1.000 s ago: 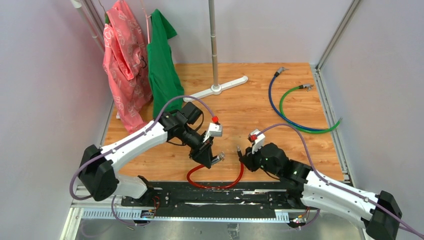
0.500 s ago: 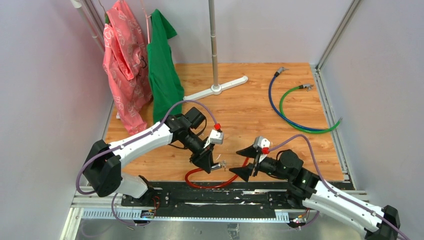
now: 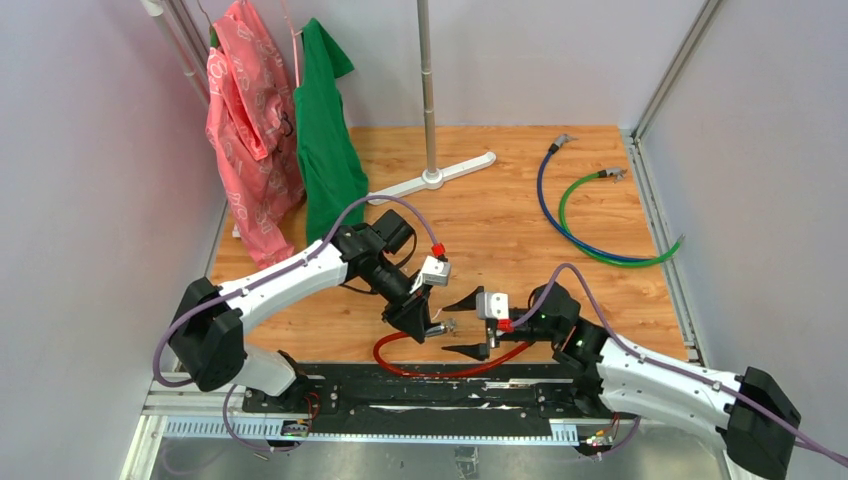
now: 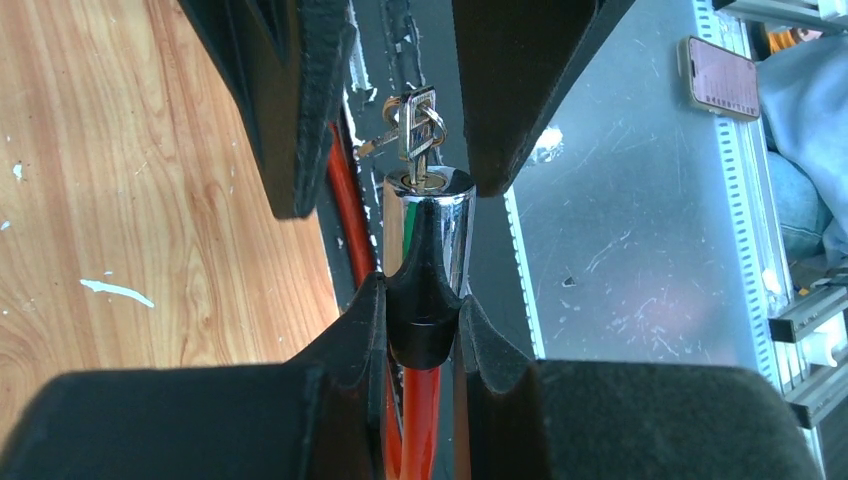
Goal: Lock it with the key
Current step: Lock the lock.
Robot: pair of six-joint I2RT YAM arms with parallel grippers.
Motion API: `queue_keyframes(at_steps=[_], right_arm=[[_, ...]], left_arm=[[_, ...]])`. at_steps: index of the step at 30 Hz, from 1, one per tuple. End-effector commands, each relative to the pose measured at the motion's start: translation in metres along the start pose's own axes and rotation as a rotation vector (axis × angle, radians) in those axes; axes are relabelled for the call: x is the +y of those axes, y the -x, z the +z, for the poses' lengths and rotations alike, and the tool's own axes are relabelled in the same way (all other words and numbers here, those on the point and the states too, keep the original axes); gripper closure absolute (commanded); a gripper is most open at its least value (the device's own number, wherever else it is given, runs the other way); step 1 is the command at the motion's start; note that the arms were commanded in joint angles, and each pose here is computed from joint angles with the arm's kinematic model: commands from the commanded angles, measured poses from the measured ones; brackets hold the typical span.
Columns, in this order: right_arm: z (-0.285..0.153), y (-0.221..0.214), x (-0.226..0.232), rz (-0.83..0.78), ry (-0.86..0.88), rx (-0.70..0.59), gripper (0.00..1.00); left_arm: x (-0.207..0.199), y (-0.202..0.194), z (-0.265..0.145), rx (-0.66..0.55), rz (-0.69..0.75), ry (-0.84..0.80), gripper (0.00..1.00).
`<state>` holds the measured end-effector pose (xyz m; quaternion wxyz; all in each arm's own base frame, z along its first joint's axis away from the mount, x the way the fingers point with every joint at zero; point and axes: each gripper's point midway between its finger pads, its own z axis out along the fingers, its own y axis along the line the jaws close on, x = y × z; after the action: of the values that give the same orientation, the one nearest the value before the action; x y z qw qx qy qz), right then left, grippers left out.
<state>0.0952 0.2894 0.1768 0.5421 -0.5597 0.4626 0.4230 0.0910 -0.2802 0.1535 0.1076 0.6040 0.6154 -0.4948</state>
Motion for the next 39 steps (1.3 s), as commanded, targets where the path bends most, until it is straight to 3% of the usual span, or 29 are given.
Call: queue_keyframes(at_steps=[1,6,16,22,26,30,33,38,39], right_arm=[[0.011,0.031,0.003,-0.138,0.090,-0.076,0.28],[0.016,0.036,0.002,-0.157,0.114,-0.078,0.43],[0.022,0.025,0.004,-0.136,0.152,-0.029,0.45],[0.022,0.024,0.006,-0.137,0.169,-0.011,0.65],[0.018,0.014,0.007,-0.148,0.169,0.027,0.53],[0.017,0.016,0.005,-0.157,0.161,0.026,0.52],[0.018,0.017,0.004,-0.157,0.154,0.029,0.62],[0.018,0.022,-0.001,-0.125,0.126,0.026,0.97],[0.017,0.022,-0.005,-0.089,0.094,0.039,1.00]], left_arm=[[-0.005,0.002,0.003,0.005,0.004,-0.026,1.00],[-0.004,0.001,0.004,0.009,-0.002,-0.028,1.00],[-0.005,0.009,0.004,-0.003,-0.013,-0.040,1.00],[-0.006,0.013,0.005,-0.005,-0.014,-0.052,1.00],[-0.008,0.017,0.005,-0.014,-0.009,-0.058,1.00],[-0.010,0.016,0.007,-0.012,-0.014,-0.070,1.00],[-0.013,0.017,0.008,-0.010,-0.007,-0.076,1.00],[-0.009,0.015,0.007,0.006,-0.007,-0.052,1.00],[-0.004,0.013,0.006,0.021,-0.006,-0.023,0.83]])
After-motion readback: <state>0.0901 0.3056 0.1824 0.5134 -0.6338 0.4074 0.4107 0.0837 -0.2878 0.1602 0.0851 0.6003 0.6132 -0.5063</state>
